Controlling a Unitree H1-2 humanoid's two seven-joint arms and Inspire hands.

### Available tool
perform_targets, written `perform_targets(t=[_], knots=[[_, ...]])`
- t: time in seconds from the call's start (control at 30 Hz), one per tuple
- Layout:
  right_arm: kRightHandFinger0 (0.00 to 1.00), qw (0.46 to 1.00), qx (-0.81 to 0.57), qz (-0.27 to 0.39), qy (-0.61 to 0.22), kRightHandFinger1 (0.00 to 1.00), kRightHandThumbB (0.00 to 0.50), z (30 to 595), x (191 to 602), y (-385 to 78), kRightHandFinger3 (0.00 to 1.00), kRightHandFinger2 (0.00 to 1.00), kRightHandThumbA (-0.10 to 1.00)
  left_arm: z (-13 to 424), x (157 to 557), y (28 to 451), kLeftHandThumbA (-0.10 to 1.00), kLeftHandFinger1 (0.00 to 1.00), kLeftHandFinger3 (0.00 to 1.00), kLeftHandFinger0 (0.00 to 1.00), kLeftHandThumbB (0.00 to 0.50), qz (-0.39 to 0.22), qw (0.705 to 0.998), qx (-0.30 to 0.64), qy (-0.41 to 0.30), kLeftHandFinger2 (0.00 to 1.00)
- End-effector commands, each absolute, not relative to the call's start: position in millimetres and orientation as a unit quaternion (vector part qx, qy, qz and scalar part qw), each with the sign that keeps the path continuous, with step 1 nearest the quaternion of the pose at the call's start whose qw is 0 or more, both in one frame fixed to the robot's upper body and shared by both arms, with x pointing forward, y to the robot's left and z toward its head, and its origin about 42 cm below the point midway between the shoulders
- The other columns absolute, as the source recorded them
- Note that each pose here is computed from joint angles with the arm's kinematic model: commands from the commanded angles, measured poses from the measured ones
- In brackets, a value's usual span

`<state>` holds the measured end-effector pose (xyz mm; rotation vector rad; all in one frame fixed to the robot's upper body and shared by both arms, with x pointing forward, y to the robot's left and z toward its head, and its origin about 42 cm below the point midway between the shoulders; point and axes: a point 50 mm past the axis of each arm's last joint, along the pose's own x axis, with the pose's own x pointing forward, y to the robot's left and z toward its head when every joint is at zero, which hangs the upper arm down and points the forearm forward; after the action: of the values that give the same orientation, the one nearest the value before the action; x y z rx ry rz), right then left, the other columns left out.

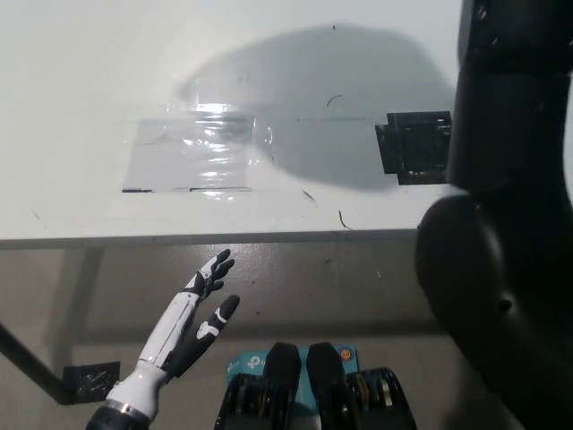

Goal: Use the right hand to pick up a rubix's cube and place it into a plastic bag and lift the bag

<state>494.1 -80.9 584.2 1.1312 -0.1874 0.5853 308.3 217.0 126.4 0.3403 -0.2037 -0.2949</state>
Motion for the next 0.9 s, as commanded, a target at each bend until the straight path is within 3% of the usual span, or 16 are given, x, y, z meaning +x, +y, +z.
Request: perform_targets(t=[0.0,0.27,0.37,0.4,0.43,0.47,0.57,0.77,0.8,0.83,0.87], knots=[[0.00,0.801,0.526,0.284,-0.040,0.14,0.087,553,509,-60,1.00,0.74,-0.10,141,310,216,0.92,1.00,1.00,1.00,0.148,-0.155,0.963,0.173,-0.137,1.00],[0.00,0.826,0.517,0.218,0.043,0.10,0.082,445,545,-39,1.00,0.71,-0.10,141,309,217,0.98,1.00,1.00,1.00,0.153,-0.158,0.961,0.180,-0.139,1.00],[0.00,0.838,0.506,0.188,0.075,0.09,0.102,408,557,-37,1.00,0.72,-0.10,141,309,217,0.97,1.00,1.00,1.00,0.167,-0.158,0.961,0.180,-0.137,1.00],[0.00,0.843,0.500,0.181,0.080,0.02,0.020,400,559,-38,1.00,0.62,-0.10,141,310,216,0.97,1.00,1.00,1.00,0.168,-0.158,0.961,0.180,-0.136,1.00],[0.00,0.846,0.496,0.177,0.082,0.02,0.020,395,561,-38,1.00,0.62,-0.10,141,310,216,0.97,1.00,1.00,1.00,0.168,-0.158,0.961,0.180,-0.136,1.00],[0.00,0.854,0.487,0.157,0.100,0.15,0.107,380,564,-39,1.00,0.68,-0.10,141,310,216,0.97,1.00,1.00,1.00,0.168,-0.159,0.961,0.181,-0.137,1.00],[0.00,0.878,0.443,0.096,0.153,0.06,0.090,329,572,-48,1.00,0.71,-0.10,140,309,216,0.98,1.00,1.00,1.00,0.171,-0.160,0.961,0.183,-0.135,1.00],[0.00,0.915,0.364,0.052,0.165,0.05,0.109,289,577,-85,1.00,0.71,-0.10,139,307,215,0.98,1.00,1.00,1.00,0.177,-0.162,0.961,0.184,-0.131,1.00],[0.00,0.923,0.348,0.045,0.160,0.07,0.124,288,579,-91,1.00,0.73,-0.10,139,308,215,0.98,1.00,1.00,1.00,0.176,-0.162,0.961,0.184,-0.131,1.00],[0.00,0.936,0.317,0.033,0.149,0.15,0.159,289,581,-98,1.00,0.82,-0.10,139,308,215,0.97,1.00,1.00,1.00,0.168,-0.162,0.961,0.183,-0.132,1.00],[0.02,0.952,0.273,0.019,0.137,0.22,0.191,292,582,-104,0.94,0.88,-0.10,140,309,216,0.96,1.00,1.00,1.00,0.170,-0.161,0.961,0.182,-0.134,1.00]])
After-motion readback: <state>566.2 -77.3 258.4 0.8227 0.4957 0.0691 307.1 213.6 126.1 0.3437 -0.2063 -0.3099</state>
